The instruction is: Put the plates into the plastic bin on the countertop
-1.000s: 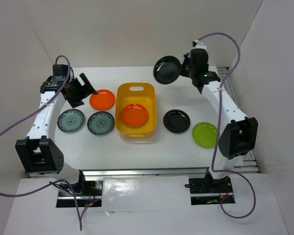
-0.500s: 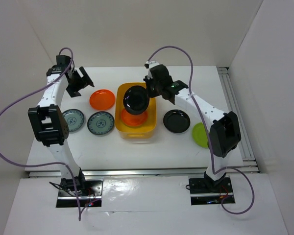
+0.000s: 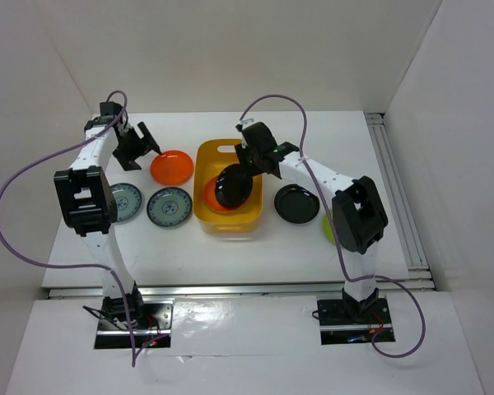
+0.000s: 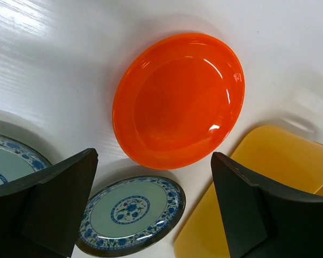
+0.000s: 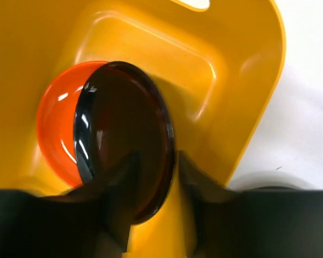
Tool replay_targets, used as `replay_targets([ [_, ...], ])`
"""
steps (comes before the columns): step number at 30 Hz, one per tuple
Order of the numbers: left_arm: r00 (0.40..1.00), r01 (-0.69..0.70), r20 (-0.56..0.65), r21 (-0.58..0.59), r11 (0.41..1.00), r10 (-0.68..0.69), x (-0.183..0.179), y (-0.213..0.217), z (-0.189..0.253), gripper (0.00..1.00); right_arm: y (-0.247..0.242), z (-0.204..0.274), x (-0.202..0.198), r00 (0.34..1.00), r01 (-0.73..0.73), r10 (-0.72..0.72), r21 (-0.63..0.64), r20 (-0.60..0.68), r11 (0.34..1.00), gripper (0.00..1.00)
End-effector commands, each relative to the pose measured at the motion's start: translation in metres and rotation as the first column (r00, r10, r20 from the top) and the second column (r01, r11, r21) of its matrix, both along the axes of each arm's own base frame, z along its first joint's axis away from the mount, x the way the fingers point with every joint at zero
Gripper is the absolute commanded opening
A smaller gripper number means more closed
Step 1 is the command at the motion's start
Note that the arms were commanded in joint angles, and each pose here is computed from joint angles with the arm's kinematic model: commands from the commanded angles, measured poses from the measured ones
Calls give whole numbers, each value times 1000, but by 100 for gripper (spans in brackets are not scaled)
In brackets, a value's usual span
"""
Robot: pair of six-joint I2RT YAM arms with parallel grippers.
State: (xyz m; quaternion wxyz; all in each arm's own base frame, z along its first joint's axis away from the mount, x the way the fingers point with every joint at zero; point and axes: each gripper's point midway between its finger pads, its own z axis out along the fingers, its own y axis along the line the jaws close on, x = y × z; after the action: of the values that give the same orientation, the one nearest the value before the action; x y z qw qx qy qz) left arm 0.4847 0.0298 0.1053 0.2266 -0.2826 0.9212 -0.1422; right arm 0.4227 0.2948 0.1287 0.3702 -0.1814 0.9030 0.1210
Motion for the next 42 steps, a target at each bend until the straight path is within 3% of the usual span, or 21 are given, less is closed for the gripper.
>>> replay_targets([
  [1, 998, 30, 57, -18, 999, -29, 13, 4, 5, 100, 11, 18, 8, 998, -21, 19, 42, 52, 999, 45],
  [3, 998, 30, 55, -19, 999, -29, 12, 4, 2, 100, 18, 23, 7, 998, -38, 34, 55, 60, 998, 66],
  [4, 999, 29, 45, -21, 999, -28, 12, 3, -3, 98, 20, 30, 9, 997, -39, 34, 64, 73, 997, 95],
  [5, 999, 29, 43, -21, 999, -28, 12, 3, -7, 96, 26, 34, 7, 996, -50, 44, 69, 81, 996, 100],
  [20, 999, 44, 23, -29, 999, -44, 5, -5, -53, 85, 48, 139, -18, 971, -153, 116, 171, 209, 973, 100],
  [26, 999, 49, 12, -17, 999, -49, 3, -9, -74, 68, 45, 160, -25, 967, -164, 120, 186, 226, 969, 100],
  [28, 999, 41, 13, -22, 999, -41, 3, -10, -76, 68, 43, 170, -27, 964, -166, 118, 193, 238, 967, 100],
  [30, 999, 36, 0, -15, 999, -36, 2, -8, -81, 55, 40, 182, -30, 960, -170, 114, 205, 257, 964, 100],
  [32, 1000, 17, -15, -5, 1000, -17, -2, -6, -88, 53, 36, 185, -32, 960, -160, 104, 201, 261, 966, 100],
  [35, 999, -8, -37, 18, 1000, 9, -8, -1, -98, 37, 29, 199, -35, 953, -151, 85, 211, 291, 966, 100],
  [37, 999, -29, -42, 38, 999, 30, -8, 3, -99, 35, 23, 201, -34, 955, -128, 61, 218, 290, 968, 100],
  [40, 998, -41, -43, 44, 998, 43, -7, 5, -96, 23, 16, 205, -34, 953, -121, 51, 222, 297, 967, 100],
  [41, 998, -41, -50, 43, 998, 43, -6, 5, -96, 7, 16, 205, -34, 953, -121, 51, 222, 298, 967, 100],
  [42, 998, -42, -41, 44, 998, 43, -3, 6, -93, 0, 15, 210, -36, 951, -122, 49, 227, 305, 966, 100],
])
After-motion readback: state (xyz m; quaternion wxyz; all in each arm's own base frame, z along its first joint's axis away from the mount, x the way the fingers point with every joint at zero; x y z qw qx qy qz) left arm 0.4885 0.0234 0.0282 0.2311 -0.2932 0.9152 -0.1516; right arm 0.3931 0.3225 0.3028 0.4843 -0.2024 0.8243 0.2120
